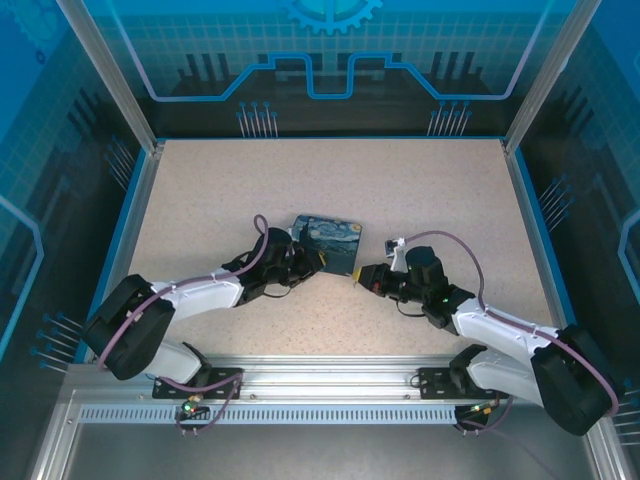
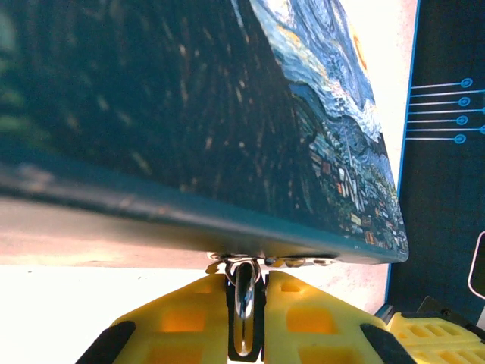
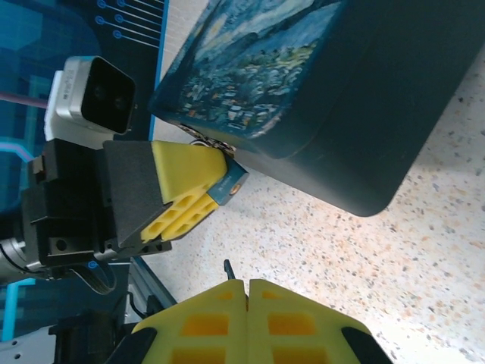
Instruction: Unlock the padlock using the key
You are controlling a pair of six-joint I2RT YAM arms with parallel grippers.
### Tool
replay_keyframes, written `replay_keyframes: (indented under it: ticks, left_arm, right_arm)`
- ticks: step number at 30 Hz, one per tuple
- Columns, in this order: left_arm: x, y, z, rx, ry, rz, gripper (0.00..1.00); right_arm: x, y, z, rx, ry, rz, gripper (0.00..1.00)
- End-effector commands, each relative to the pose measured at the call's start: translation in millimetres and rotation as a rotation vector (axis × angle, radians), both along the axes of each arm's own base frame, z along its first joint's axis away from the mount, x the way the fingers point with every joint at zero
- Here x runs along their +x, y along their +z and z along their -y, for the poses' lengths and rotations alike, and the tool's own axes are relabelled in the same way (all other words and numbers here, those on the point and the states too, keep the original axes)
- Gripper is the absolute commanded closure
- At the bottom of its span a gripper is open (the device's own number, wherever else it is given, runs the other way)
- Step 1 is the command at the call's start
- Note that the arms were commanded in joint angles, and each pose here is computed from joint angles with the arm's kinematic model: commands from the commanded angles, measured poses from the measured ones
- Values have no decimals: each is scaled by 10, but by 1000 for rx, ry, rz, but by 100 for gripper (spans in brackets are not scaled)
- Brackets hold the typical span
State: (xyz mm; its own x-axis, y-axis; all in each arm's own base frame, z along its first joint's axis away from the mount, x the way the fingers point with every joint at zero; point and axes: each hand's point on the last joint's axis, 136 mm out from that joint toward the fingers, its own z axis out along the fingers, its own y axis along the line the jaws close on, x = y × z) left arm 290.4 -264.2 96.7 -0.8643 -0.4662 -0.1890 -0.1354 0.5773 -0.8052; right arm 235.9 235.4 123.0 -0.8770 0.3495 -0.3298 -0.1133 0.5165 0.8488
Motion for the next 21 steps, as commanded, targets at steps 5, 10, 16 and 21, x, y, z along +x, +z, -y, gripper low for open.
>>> replay_keyframes:
  ticks: [5, 10, 16, 21]
  left_arm:
    - [91, 275, 72, -136, 34, 39, 100]
    - [98, 233, 103, -175, 44, 21, 100]
    - [89, 170, 89, -167, 42, 22, 100]
    - [51, 81, 30, -129, 44, 24, 100]
  right_arm:
    - [93, 124, -81, 71, -32, 13, 100]
    - [128, 74, -152, 86, -27, -5, 100]
    - [138, 72, -210, 91, -21, 4, 100]
    - [154, 112, -217, 82, -19, 12, 100]
